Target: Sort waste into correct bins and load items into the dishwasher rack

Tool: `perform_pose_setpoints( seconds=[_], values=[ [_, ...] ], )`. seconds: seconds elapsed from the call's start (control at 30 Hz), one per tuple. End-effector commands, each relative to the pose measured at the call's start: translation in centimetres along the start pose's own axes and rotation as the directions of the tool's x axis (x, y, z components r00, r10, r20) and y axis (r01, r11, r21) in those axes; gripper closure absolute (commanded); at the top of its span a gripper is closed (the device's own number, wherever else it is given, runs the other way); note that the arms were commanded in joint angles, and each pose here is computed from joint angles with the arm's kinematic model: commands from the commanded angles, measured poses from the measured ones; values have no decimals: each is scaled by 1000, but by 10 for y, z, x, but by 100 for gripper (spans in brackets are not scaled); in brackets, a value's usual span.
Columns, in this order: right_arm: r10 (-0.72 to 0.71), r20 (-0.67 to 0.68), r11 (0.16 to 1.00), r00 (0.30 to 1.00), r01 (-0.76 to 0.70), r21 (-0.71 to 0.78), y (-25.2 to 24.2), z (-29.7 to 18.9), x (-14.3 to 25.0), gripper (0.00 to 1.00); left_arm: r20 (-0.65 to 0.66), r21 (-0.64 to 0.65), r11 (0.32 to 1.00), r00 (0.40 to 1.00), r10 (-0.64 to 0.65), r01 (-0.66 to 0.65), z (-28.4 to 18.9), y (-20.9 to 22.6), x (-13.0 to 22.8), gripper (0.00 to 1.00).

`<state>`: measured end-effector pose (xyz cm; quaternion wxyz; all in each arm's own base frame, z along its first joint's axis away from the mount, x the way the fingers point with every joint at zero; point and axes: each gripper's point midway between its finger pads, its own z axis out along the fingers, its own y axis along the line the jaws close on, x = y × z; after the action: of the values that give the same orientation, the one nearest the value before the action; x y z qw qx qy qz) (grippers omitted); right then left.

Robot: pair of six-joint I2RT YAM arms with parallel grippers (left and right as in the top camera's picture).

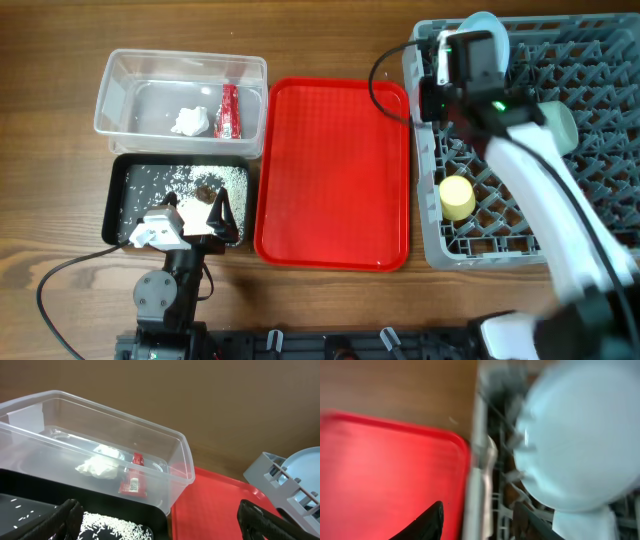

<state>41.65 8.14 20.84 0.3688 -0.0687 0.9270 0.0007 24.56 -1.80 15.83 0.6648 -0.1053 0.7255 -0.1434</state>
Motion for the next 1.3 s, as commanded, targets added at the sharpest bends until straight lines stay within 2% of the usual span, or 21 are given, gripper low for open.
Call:
perform_pose_setpoints(
  seconds=[0.0,0.03,0.07,0.1,0.23,0.4,0.53,0.83,1.0,1.27],
  values=[
    [-25,210,974,977,71,-215,46,-98,-31,51,4,5,1000,1000,13,-13,0,0,1,0],
    [-29,252,962,967,95,-255,55,-124,-32,49,4,5,1000,1000,13,-13,0,0,1,0],
    [-32,281,952,959,115,-285,61,-143,-31,41,4,5,1000,1000,13,-13,0,0,1,0],
    [-32,312,940,950,135,-314,66,-163,-29,0,4,5,1000,1000,13,-13,0,0,1,0],
    [-24,386,881,922,202,-428,79,-225,-12,0,4,5,1000,1000,13,-13,0,0,1,0],
    [-32,370,851,929,219,-477,80,-249,13,0,4,5,1000,1000,13,-13,0,0,1,0],
    [-68,305,881,950,201,-429,66,-251,41,0,4,5,1000,1000,13,-13,0,0,1,0],
    [-46,434,964,900,155,-218,20,-273,37,0,4,5,1000,1000,13,-13,0,0,1,0],
    [-29,509,982,860,121,-148,4,-261,45,0,4,5,1000,1000,13,-13,0,0,1,0],
    [9,613,988,790,87,-127,1,-200,93,0,4,5,1000,1000,13,-13,0,0,1,0]
  ],
)
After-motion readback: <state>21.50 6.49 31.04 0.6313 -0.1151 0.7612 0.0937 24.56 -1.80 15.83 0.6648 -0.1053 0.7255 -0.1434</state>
